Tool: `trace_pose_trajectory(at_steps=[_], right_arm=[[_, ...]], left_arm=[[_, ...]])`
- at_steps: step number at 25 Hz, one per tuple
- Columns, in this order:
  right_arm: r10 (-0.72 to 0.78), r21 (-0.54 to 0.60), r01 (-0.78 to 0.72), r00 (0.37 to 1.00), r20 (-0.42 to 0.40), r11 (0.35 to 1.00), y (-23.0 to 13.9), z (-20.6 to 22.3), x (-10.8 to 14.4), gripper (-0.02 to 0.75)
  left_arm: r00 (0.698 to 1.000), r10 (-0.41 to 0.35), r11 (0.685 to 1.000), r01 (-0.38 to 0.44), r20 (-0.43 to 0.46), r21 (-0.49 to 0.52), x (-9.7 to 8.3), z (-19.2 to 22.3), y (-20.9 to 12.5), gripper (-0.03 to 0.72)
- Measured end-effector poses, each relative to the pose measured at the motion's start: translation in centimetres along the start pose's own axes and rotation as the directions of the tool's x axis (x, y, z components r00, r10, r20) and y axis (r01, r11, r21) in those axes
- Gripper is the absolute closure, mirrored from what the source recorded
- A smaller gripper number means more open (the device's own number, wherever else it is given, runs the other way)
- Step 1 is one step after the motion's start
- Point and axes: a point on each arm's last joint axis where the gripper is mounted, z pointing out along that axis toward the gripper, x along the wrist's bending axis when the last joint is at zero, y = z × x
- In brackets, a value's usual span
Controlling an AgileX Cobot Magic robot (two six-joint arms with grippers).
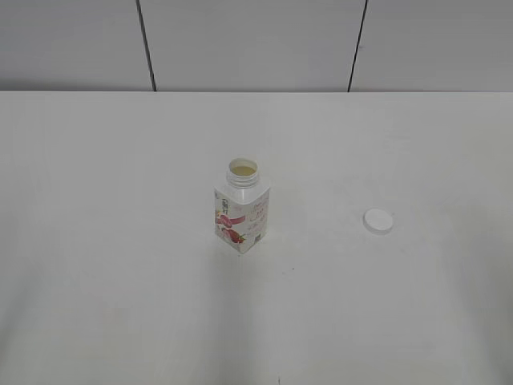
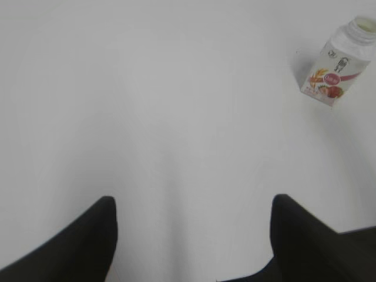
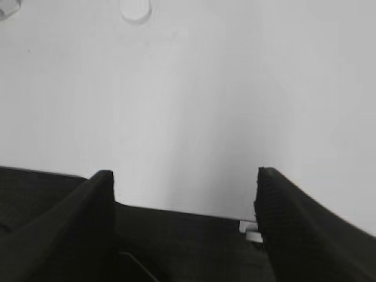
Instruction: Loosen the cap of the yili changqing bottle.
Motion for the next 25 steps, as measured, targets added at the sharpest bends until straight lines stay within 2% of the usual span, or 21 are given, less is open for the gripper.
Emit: trace_pose_trajectory(at_steps=[6,10,15,25], right_arm=[[-0.009,-0.182,0.014,1.0,0.027,0.983,-1.7,-2.3,0.5,0.152],[0.003,-0.298,0.013,0.999,0.052,0.954,-3.2,-3.6,0.8,0.152],[0.061,-0.307,-0.032,0.994,0.087,0.951,-3.4,-3.7,0.3,0.152],[0.071,-0.307,-0.04,0.993,0.091,0.951,-3.4,-3.7,0.3,0.152]], left_arm=[[1.0,0.0,0.989,0.0,-0.001,-0.15,0.0,-2.1,-1.3,0.193],[1.0,0.0,0.987,0.0,-0.001,-0.163,0.0,-2.2,-1.5,0.194],[1.0,0.0,0.987,0.0,-0.001,-0.161,0.0,-2.2,-1.5,0.194],[1.0,0.0,0.987,0.0,-0.001,-0.161,0.0,-2.2,-1.5,0.2]])
